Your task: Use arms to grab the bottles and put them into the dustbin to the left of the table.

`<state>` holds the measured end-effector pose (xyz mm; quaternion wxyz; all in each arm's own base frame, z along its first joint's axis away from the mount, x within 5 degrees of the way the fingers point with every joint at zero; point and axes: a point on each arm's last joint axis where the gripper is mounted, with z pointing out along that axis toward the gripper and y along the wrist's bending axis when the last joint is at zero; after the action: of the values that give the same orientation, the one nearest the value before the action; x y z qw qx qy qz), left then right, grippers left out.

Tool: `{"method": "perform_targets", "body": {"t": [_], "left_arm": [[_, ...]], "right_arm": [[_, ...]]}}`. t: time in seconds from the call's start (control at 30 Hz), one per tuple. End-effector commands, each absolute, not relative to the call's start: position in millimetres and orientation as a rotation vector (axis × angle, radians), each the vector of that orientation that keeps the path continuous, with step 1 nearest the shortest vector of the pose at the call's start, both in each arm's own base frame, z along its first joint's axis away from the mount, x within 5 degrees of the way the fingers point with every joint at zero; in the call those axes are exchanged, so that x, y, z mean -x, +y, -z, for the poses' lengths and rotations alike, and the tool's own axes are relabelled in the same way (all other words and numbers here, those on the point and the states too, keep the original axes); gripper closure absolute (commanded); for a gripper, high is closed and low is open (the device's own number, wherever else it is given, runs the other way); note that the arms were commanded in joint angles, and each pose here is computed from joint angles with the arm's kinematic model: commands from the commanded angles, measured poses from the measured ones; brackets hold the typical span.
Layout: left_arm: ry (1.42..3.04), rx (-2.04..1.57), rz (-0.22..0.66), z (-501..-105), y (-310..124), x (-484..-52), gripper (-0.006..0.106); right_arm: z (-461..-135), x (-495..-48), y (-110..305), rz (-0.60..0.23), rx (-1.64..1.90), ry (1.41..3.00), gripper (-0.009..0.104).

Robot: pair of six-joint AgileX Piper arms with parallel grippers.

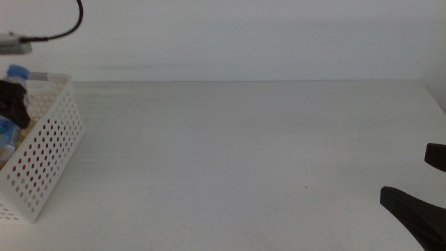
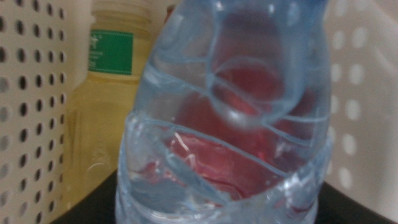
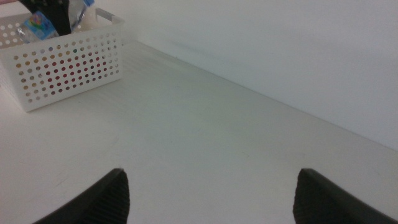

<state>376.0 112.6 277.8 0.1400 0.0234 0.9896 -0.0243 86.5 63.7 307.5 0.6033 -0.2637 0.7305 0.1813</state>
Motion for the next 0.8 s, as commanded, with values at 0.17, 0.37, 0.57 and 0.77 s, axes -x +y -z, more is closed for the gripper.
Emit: {"method": "perform_targets", "body": {"t": [0.17,0.37,0.57,0.77], "left_arm": [[2.802,-0.049,0.055,-282.6,115.0,-385.6,0.105],[2.817,-0.061,0.019,-279.3,117.7,-386.1,0.080],[2.819,-0.130,0.010,-279.5,117.3,-385.7,0.024],[2.829,-0.133,0.031,-290.7,111.6,-378.3,0.010]], "right_arm": [[-322.5,-88.8,64.2,-0.418,0.583,1.603,0.025],[-322.5,-88.8,64.2,-0.418,0.583,1.603,0.025],[-322.5,-88.8,64.2,-0.418,0.583,1.603,0.025],[-322.5,-88.8,64.2,-0.418,0.583,1.603,0.025]]}}
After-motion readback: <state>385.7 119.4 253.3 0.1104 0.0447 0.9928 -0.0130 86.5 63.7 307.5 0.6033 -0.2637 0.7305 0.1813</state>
